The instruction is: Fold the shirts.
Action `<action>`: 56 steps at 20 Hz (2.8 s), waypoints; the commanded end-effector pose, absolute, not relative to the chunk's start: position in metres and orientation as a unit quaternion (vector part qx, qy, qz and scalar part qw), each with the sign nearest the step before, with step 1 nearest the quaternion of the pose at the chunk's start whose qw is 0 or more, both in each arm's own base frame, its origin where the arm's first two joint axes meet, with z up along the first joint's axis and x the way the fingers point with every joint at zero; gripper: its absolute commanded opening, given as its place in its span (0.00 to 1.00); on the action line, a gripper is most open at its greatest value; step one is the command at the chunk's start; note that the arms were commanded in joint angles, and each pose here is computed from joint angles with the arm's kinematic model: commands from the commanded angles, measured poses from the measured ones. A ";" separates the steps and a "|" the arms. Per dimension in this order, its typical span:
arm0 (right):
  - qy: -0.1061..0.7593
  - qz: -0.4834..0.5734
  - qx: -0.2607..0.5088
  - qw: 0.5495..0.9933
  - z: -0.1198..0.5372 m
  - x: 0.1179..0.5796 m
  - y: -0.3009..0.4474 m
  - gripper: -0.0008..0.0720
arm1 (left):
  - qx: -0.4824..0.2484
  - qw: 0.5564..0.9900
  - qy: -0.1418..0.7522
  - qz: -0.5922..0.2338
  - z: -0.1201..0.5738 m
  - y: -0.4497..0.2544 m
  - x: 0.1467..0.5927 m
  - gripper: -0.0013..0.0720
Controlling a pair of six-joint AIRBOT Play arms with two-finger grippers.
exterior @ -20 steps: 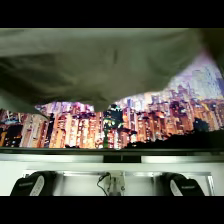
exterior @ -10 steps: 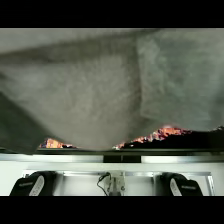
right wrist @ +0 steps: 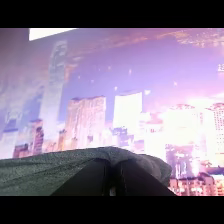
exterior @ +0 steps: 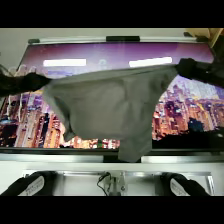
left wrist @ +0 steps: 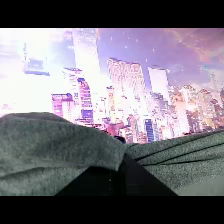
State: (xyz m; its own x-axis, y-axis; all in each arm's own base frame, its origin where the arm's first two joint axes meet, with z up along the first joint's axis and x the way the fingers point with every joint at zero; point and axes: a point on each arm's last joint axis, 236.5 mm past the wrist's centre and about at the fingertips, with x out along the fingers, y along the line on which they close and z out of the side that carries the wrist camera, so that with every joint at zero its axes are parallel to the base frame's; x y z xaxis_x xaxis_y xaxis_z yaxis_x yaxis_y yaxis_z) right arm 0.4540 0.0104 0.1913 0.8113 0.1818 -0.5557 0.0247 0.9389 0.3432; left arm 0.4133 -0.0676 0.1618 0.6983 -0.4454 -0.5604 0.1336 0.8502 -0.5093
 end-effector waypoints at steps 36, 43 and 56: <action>0.615 -0.005 0.195 0.764 0.002 0.363 -0.046 0.77 | -0.383 0.681 0.618 -0.084 -0.108 -0.070 0.363 0.21; 0.631 0.041 0.262 0.729 -0.089 0.354 0.010 0.77 | -0.355 0.709 0.595 -0.134 -0.069 -0.074 0.379 0.07; 0.470 0.110 0.100 0.870 0.045 0.442 0.038 0.10 | -0.238 0.822 0.459 -0.237 0.099 -0.072 0.427 0.07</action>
